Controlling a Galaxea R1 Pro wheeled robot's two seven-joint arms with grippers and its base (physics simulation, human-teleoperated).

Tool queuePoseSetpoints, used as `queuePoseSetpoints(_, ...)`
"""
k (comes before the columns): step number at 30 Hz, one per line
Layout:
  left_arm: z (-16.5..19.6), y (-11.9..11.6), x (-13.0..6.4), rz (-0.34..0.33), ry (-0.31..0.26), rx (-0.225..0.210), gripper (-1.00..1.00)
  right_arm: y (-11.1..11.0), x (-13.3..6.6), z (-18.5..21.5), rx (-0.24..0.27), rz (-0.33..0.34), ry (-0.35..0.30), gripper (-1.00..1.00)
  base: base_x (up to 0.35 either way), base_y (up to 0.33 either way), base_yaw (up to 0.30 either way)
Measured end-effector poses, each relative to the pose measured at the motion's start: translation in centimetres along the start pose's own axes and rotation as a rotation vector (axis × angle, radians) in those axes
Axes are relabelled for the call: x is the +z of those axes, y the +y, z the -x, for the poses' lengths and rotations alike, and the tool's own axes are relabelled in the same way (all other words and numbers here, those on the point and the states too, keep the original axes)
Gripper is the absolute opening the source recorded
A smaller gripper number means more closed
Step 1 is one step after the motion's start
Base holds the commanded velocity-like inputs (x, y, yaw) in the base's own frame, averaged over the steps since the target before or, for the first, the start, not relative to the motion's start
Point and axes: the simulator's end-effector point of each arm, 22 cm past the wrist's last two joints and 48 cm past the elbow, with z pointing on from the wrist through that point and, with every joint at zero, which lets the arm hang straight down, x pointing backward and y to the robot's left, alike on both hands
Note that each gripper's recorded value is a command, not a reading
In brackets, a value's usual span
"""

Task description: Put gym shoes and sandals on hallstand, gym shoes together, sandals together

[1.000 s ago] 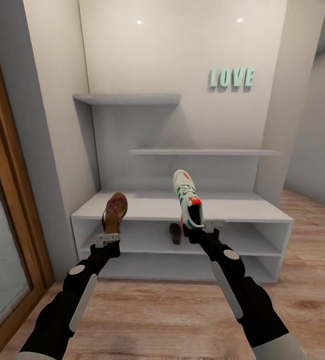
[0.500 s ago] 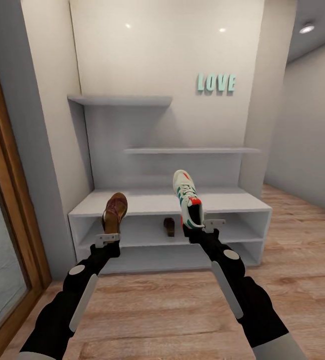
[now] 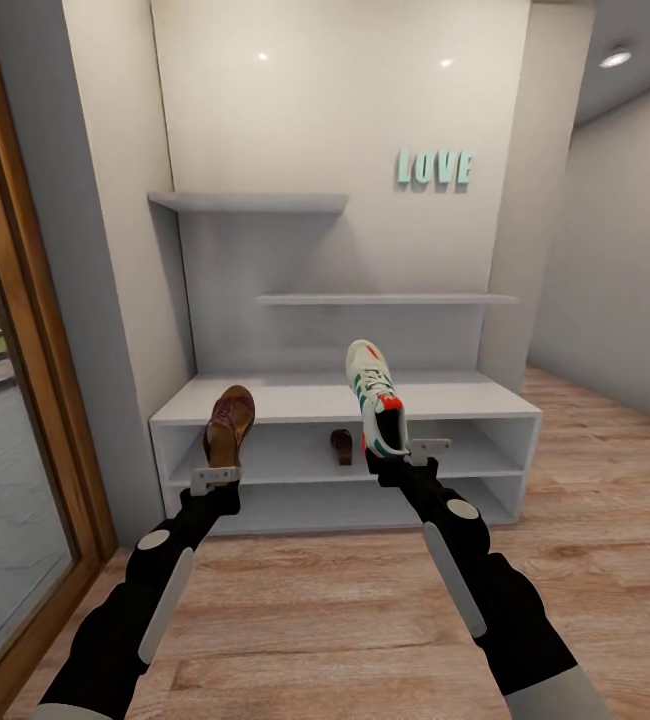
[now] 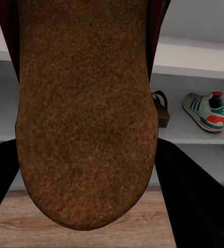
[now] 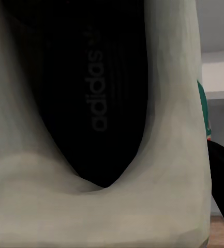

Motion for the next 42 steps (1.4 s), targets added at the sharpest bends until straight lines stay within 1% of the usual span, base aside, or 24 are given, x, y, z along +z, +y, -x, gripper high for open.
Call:
queuePoseSetpoints(14, 0.0, 0.0, 0.0, 0.001, 0.000, 0.002, -1.00, -0.2, 0.0, 0.2, 0.004, -0.004, -0.004, -1.00, 0.000, 0.000, 0.000)
queuePoseSetpoints(15, -0.1, 0.0, 0.0, 0.000, 0.002, 0.003, -1.00, -0.2, -0.1, -0.2, 0.003, -0.004, 0.016, -1.00, 0.000, 0.000, 0.000)
queuePoseSetpoints(17, -0.8, 0.0, 0.1, 0.001, 0.016, 0.005, -1.00, -0.2, -0.3, 0.1, 0.000, -0.003, 0.024, -1.00, 0.000, 0.000, 0.000)
queuePoseSetpoints(18, -3.7, 0.7, 0.7, 0.014, 0.085, -0.002, -1.00, -2.9, -0.5, 1.1, 0.055, -0.048, 0.009, -1.00, 0.000, 0.000, 0.000)
queuePoseSetpoints(19, -7.9, 1.5, 1.0, 0.031, 0.176, -0.006, -1.00, -9.2, -1.1, 1.8, 0.128, -0.170, -0.009, -1.00, 0.000, 0.000, 0.000)
queuePoseSetpoints(20, -9.3, 1.7, 1.1, 0.037, 0.206, -0.008, -1.00, -14.6, -2.3, 1.9, 0.201, -0.272, -0.018, -1.00, 0.000, 0.000, 0.000)
queuePoseSetpoints(21, -11.3, 2.0, 1.4, 0.044, 0.256, -0.011, -1.00, -19.3, -3.8, 0.9, 0.279, -0.361, 0.003, -1.00, 0.000, 0.000, 0.000)
queuePoseSetpoints(22, -12.2, 1.9, 1.8, 0.045, 0.283, -0.017, -1.00, -22.8, -5.3, -0.5, 0.338, -0.430, 0.037, -1.00, 0.000, 0.000, 0.000)
queuePoseSetpoints(24, -13.3, 0.8, 2.7, 0.038, 0.329, -0.032, -1.00, -26.4, -7.8, -3.2, 0.424, -0.500, 0.126, -1.00, 0.000, 0.000, 0.000)
queuePoseSetpoints(25, -13.6, 0.5, 2.9, 0.036, 0.344, -0.033, -1.00, -26.9, -8.3, -3.6, 0.451, -0.505, 0.139, -1.00, 0.000, 0.000, 0.000)
queuePoseSetpoints(26, -14.1, 0.0, 3.2, 0.031, 0.376, -0.038, -1.00, -27.9, -9.4, -4.1, 0.477, -0.525, 0.163, -1.00, 0.000, 0.000, 0.000)
queuePoseSetpoints(28, -14.8, -0.6, 3.4, 0.024, 0.452, -0.037, -1.00, -29.3, -10.9, -4.1, 0.510, -0.550, 0.175, -1.00, 0.000, 0.000, 0.000)
queuePoseSetpoints(29, -15.2, -0.7, 3.3, 0.023, 0.490, -0.034, -1.00, -30.3, -11.7, -3.9, 0.512, -0.567, 0.173, -1.00, 0.000, 0.000, 0.000)
queuePoseSetpoints(30, -15.5, -0.8, 3.1, 0.022, 0.520, -0.032, -1.00, -31.5, -12.4, -3.5, 0.503, -0.587, 0.169, -1.00, 0.000, 0.000, 0.000)
queuePoseSetpoints(31, -15.6, -0.8, 3.1, 0.022, 0.531, -0.030, -1.00, -32.1, -12.8, -3.2, 0.498, -0.593, 0.164, -1.00, 0.000, 0.000, 0.000)
queuePoseSetpoints(32, -15.6, -0.8, 3.0, 0.021, 0.544, -0.028, -1.00, -33.3, -13.5, -2.7, 0.483, -0.611, 0.160, -1.00, 0.000, 0.000, 0.000)
queuePoseSetpoints(33, -15.5, -0.8, 3.0, 0.021, 0.549, -0.026, -1.00, -34.1, -13.9, -2.3, 0.471, -0.623, 0.156, -1.00, 0.000, 0.000, 0.000)
queuePoseSetpoints(36, -14.7, -0.7, 3.1, 0.021, 0.542, -0.022, -1.00, -35.3, -14.7, -1.5, 0.454, -0.640, 0.148, -1.00, 0.000, 0.000, 0.000)
queuePoseSetpoints(38, -14.0, -0.8, 3.2, 0.020, 0.532, -0.020, -1.00, -35.8, -14.9, -1.2, 0.445, -0.646, 0.144, -1.00, 0.000, 0.000, 0.000)
queuePoseSetpoints(42, -13.6, -0.8, 3.3, 0.019, 0.525, -0.019, -1.00, -36.1, -15.1, -1.0, 0.440, -0.650, 0.143, -1.00, 0.000, 0.000, 0.000)
